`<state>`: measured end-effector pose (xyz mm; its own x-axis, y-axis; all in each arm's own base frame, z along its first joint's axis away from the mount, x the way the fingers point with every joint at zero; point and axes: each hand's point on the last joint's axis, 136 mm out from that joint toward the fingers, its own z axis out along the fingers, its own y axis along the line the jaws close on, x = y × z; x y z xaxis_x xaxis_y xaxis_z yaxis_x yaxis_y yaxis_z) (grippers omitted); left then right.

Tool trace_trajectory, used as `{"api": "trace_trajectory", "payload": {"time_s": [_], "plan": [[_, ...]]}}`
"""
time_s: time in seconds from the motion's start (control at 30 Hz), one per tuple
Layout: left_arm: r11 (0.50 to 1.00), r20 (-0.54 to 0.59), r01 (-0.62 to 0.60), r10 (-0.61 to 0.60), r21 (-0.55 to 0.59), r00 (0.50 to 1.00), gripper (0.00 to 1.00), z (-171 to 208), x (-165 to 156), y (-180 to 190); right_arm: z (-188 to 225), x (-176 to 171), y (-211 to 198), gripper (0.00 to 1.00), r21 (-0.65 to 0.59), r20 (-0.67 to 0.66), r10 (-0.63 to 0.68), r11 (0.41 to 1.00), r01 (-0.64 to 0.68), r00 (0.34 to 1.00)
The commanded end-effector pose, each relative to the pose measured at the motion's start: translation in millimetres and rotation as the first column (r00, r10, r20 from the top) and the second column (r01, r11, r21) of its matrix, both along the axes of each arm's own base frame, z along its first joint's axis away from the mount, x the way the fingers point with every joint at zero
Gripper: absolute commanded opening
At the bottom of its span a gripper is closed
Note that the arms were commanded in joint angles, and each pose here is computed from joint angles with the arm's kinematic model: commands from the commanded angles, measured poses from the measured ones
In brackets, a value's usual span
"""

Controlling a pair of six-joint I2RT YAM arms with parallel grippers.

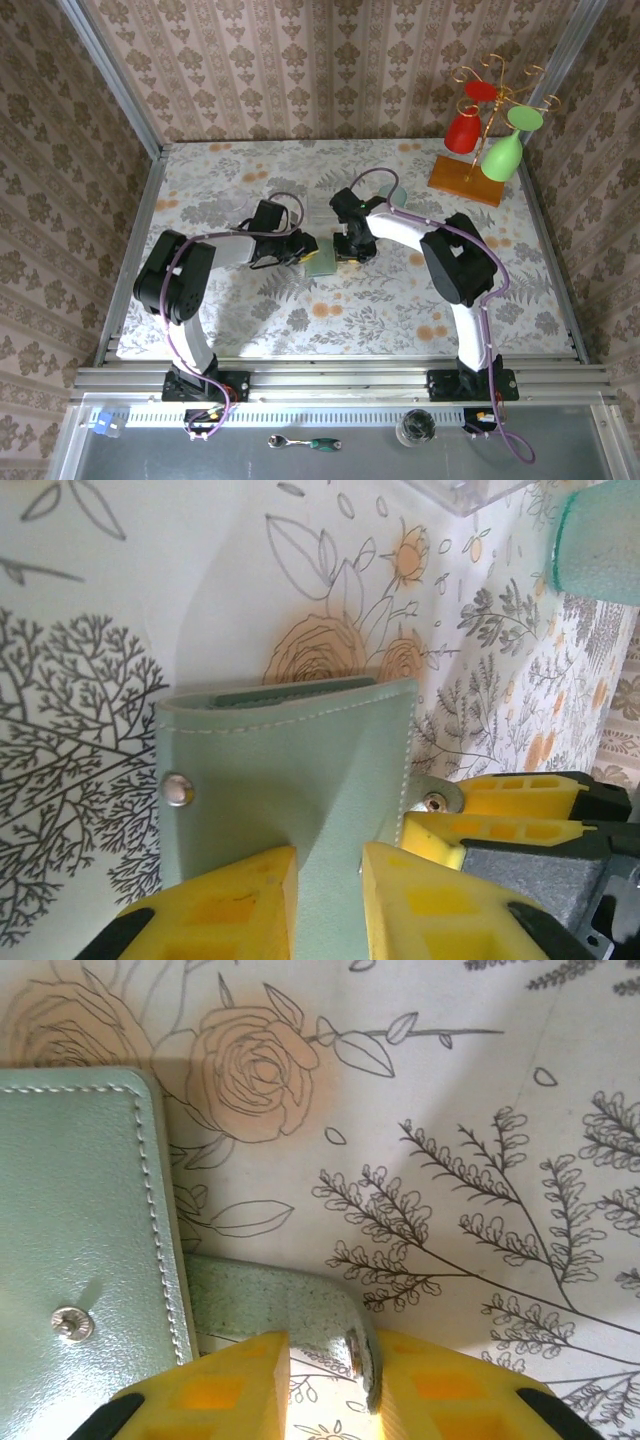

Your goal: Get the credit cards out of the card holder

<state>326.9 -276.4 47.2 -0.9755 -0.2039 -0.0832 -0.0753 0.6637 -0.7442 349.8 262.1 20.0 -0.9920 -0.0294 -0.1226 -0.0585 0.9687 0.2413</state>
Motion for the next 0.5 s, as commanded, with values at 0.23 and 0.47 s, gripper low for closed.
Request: {"api": "trace_trajectory", "payload": {"time_s": [0.23, 0.47], "plan": [[1.0, 0.035, 0.014, -0.014, -0.002, 0.999, 0.24, 16, 8, 0, 21, 4, 12, 0.29, 0.147, 0.056, -0.024, 0.989, 0.016, 0.998], [1.0, 0.048, 0.009, -0.008, -0.008, 0.999, 0.25, 21, 11, 3, 27, 3, 17, 0.22, 0.215, 0.08, -0.053, 0.976, 0.035, 0.995]]}}
